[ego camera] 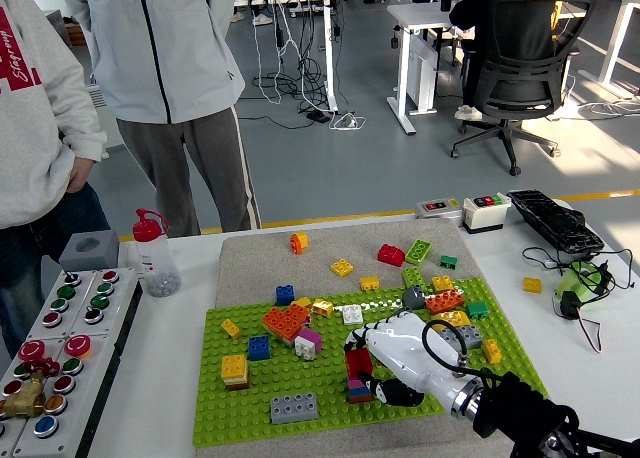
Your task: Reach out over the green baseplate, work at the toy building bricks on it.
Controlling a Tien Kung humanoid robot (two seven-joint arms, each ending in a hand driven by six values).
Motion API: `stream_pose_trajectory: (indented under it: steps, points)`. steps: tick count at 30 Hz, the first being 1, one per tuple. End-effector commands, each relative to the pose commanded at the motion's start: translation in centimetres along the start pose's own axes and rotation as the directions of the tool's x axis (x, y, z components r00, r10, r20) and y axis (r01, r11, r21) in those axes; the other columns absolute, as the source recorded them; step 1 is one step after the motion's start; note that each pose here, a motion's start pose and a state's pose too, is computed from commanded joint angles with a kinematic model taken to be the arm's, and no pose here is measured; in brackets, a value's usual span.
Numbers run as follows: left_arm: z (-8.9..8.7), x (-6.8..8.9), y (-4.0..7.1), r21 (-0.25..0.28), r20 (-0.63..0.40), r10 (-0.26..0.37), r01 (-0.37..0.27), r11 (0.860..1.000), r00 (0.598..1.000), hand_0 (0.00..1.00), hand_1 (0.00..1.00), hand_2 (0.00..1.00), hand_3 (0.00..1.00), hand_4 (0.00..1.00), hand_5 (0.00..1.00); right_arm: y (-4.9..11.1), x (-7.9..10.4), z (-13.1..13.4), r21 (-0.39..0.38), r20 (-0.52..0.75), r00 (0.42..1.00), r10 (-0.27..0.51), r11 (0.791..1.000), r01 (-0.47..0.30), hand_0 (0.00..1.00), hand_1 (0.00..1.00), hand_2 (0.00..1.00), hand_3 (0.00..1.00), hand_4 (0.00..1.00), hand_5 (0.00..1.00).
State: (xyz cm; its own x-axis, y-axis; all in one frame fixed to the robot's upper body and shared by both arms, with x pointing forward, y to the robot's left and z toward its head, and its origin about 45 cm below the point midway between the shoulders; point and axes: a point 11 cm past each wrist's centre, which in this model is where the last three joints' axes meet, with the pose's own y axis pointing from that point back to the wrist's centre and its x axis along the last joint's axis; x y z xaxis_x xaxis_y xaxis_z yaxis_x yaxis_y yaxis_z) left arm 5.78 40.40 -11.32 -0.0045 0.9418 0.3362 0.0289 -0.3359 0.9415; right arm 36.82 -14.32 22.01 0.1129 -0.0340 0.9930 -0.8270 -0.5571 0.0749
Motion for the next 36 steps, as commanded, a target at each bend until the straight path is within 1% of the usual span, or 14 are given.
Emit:
stream_pose_trajectory:
  steps: [13,36]
  points:
    - [-0.12,-0.02,-0.02,0.003,0.003,0.001,-0.001,1.000,1.000,0.694,0.715,0.702,0.635,0.386,0.998,-0.06,-0.36,0.34,-0.009,-0.004,1.000,-0.010,1.000,0.010,0.385,0.521,0.577,0.570,0.507,0.093]
    - [-0.44,0.00,-0.07,0.009,0.007,0.002,-0.002,1.000,1.000,0.694,0.717,0.703,0.635,0.386,0.998,-0.09,-0.39,-0.02,0.002,-0.016,1.000,-0.019,1.000,0.019,0.383,0.520,0.576,0.568,0.506,0.095]
